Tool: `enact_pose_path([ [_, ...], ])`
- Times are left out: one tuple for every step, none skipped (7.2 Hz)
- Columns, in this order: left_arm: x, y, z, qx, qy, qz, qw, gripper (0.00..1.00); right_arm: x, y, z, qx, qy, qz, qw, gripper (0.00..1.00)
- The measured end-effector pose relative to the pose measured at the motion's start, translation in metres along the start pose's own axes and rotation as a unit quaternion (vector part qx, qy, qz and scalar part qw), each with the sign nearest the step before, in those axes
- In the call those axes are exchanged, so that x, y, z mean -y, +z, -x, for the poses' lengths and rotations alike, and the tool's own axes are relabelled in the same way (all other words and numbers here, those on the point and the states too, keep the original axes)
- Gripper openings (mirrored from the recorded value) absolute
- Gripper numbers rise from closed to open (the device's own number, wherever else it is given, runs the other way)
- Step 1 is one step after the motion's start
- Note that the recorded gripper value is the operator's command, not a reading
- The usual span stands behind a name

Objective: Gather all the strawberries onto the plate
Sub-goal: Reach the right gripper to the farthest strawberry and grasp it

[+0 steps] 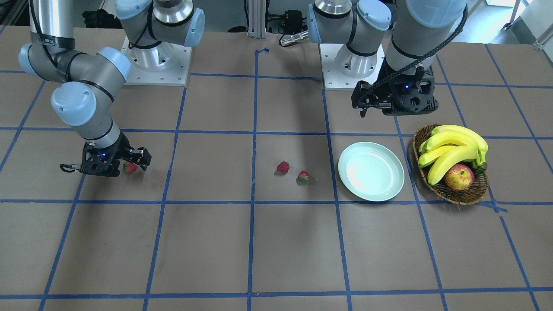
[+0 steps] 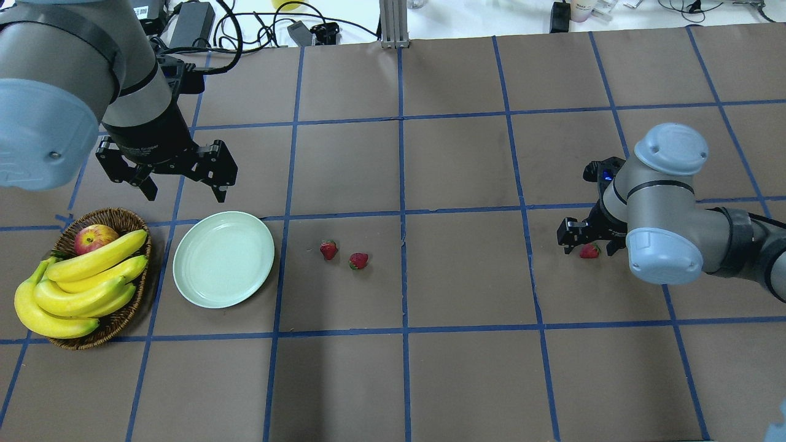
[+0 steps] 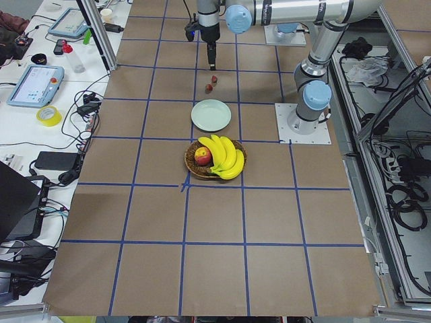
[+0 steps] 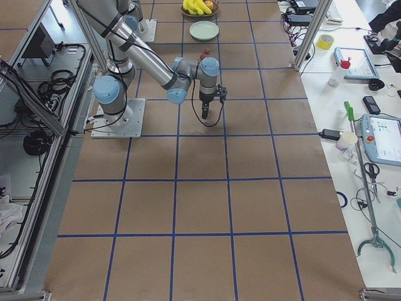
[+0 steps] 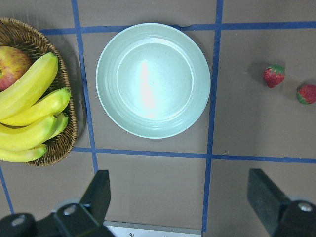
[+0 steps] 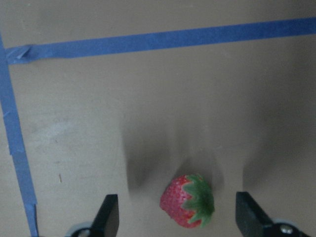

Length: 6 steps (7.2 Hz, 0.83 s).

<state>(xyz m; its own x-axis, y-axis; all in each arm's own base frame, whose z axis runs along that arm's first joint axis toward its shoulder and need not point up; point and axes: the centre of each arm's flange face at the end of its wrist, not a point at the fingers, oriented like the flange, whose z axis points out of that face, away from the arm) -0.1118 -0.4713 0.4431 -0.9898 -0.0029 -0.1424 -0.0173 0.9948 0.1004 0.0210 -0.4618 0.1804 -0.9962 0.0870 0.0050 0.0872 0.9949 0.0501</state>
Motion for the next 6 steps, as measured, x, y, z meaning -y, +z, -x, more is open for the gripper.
enact_pose_path([
  [0.000,0.000,0.000,0.001,0.000,0.000,1.0000,1.00,0.000,0.001,0.000,0.000,0.000,0.001,1.0000,0.11],
  [0.000,0.000,0.000,0.001,0.000,0.000,1.0000,1.00,0.001,0.000,0.000,0.000,0.000,0.001,1.0000,0.02],
  [0.000,0.000,-0.001,0.001,0.001,-0.001,1.0000,1.00,0.001,0.000,-0.001,-0.001,0.000,0.000,1.0000,0.02],
  [0.000,0.000,-0.002,0.001,0.002,0.000,1.0000,1.00,0.001,-0.001,-0.001,-0.004,0.002,0.001,1.0000,0.03],
  [0.000,0.001,-0.002,0.001,0.002,0.000,1.0000,1.00,0.000,-0.004,0.004,-0.004,0.005,-0.002,1.0000,0.02],
  [0.000,0.001,-0.003,0.001,0.002,0.001,1.0000,1.00,-0.002,-0.009,0.026,-0.002,0.011,-0.009,0.9999,0.03],
])
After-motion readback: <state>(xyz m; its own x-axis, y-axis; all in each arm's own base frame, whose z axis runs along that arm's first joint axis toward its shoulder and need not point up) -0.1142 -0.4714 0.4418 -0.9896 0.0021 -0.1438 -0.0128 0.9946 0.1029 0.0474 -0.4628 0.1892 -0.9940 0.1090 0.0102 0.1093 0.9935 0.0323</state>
